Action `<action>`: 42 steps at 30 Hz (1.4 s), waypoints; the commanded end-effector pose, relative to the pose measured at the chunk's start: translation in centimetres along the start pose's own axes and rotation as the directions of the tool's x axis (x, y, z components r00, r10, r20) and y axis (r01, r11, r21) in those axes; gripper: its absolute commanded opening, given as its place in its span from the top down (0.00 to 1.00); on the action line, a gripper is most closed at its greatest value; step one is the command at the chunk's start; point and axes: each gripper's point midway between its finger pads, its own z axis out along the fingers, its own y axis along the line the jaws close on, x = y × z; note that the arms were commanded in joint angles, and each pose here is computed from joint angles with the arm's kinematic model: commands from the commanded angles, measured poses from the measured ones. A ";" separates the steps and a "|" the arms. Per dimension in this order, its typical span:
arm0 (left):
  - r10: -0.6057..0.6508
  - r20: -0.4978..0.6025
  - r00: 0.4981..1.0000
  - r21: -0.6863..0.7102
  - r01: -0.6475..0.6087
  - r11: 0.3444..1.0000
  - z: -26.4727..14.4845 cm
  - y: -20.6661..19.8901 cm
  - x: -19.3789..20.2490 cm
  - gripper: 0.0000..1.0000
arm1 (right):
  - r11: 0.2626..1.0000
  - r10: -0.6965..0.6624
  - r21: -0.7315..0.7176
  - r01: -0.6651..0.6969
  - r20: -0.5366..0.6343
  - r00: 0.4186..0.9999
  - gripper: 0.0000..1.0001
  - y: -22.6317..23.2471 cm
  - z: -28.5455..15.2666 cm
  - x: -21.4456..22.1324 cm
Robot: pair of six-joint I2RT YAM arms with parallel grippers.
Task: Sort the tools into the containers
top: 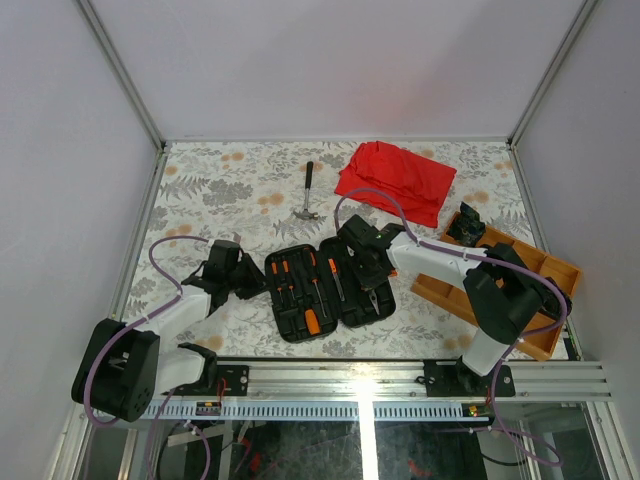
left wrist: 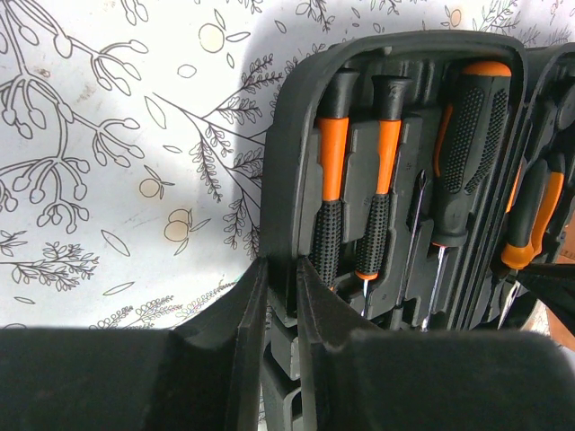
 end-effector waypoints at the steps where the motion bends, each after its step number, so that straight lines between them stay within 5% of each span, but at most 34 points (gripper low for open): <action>1: 0.032 -0.033 0.999 0.010 -0.032 0.999 0.5 -0.2 0.9 0.91 | 0.987 0.025 -0.143 -0.080 -0.347 0.937 1.00 4.3 11.2 11.7; 10: 0.033 -0.034 0.999 0.019 -0.032 0.999 0.5 -0.4 1.0 0.92 | 0.976 0.035 -0.189 -0.111 -0.367 0.930 1.00 5.7 12.7 12.4; 21: 0.037 -0.036 0.999 0.017 -0.036 0.999 0.4 -0.5 1.0 0.92 | 0.983 0.015 -0.174 -0.061 -0.251 0.968 0.99 5.7 10.8 8.2; 42: 0.050 -0.042 0.998 0.030 -0.049 0.998 0.5 -1.0 1.4 0.93 | 0.965 0.053 -0.209 -0.159 -0.438 0.897 1.00 8.1 18.2 16.3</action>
